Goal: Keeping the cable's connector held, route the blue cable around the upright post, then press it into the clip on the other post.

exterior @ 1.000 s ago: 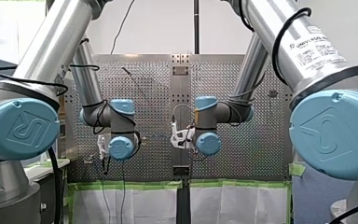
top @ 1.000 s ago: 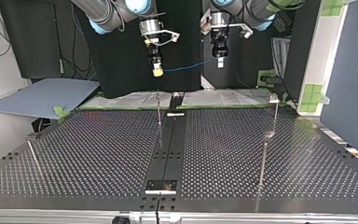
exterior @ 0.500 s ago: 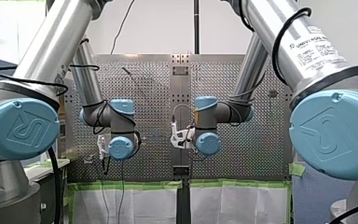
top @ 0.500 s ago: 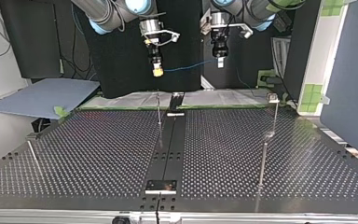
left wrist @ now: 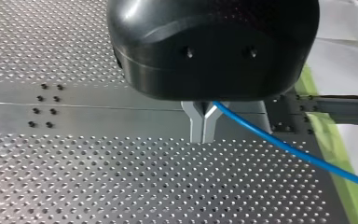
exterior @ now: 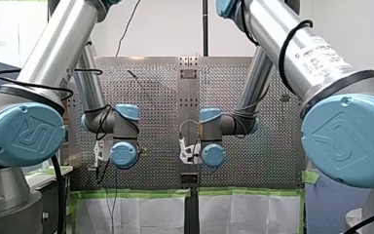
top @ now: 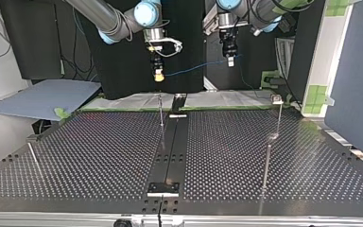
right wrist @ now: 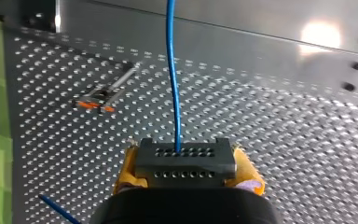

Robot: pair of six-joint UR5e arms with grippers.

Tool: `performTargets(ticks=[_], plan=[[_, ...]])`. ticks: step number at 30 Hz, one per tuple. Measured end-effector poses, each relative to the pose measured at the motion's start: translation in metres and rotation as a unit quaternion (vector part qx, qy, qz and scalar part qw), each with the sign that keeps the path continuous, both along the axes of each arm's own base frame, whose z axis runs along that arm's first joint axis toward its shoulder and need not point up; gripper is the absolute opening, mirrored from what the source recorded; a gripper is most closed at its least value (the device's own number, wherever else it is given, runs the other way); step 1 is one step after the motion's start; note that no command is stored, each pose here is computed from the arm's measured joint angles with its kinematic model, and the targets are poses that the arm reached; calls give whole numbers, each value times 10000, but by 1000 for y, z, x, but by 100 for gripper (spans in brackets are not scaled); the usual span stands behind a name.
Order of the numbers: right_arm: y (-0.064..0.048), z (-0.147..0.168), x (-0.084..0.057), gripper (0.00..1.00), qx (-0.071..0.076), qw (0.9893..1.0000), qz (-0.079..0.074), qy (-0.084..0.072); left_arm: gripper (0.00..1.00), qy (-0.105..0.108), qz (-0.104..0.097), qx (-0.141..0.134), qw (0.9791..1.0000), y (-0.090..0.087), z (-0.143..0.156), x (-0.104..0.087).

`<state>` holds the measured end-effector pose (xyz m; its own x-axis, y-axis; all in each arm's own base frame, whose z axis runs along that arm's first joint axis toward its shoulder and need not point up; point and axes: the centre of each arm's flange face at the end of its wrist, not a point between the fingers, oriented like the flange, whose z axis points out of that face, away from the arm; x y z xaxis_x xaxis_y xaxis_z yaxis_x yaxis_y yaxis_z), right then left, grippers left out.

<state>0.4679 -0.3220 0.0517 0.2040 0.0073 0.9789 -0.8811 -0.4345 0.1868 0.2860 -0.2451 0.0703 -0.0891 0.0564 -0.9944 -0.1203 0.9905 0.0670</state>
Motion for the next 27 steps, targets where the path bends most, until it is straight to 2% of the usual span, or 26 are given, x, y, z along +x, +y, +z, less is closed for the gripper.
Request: performTargets(ticks=[5,8,11,14,20,23,24,27], plan=[[-7,-16,7,0,156,9997,-12,164,0,195,3,112,9997,2,-3,-4],[-11,-28,10,0,273,9992,-13,283,0,264,3,151,9995,3,-4,-6],[-10,-37,10,0,396,9984,-13,407,0,288,3,164,9995,4,-4,-6],[-9,-34,12,0,458,9980,-4,425,0,273,-9,117,9996,3,-1,-3],[6,-10,24,0,562,9980,153,248,0,231,-104,-72,9997,3,12,4],[6,7,32,0,541,9982,260,35,0,174,-147,-138,9996,1,23,11],[4,15,36,0,511,9982,311,-79,0,144,-146,-162,9997,0,27,14],[-2,40,48,0,402,9976,455,-336,0,38,-113,-245,9996,-2,41,24]])
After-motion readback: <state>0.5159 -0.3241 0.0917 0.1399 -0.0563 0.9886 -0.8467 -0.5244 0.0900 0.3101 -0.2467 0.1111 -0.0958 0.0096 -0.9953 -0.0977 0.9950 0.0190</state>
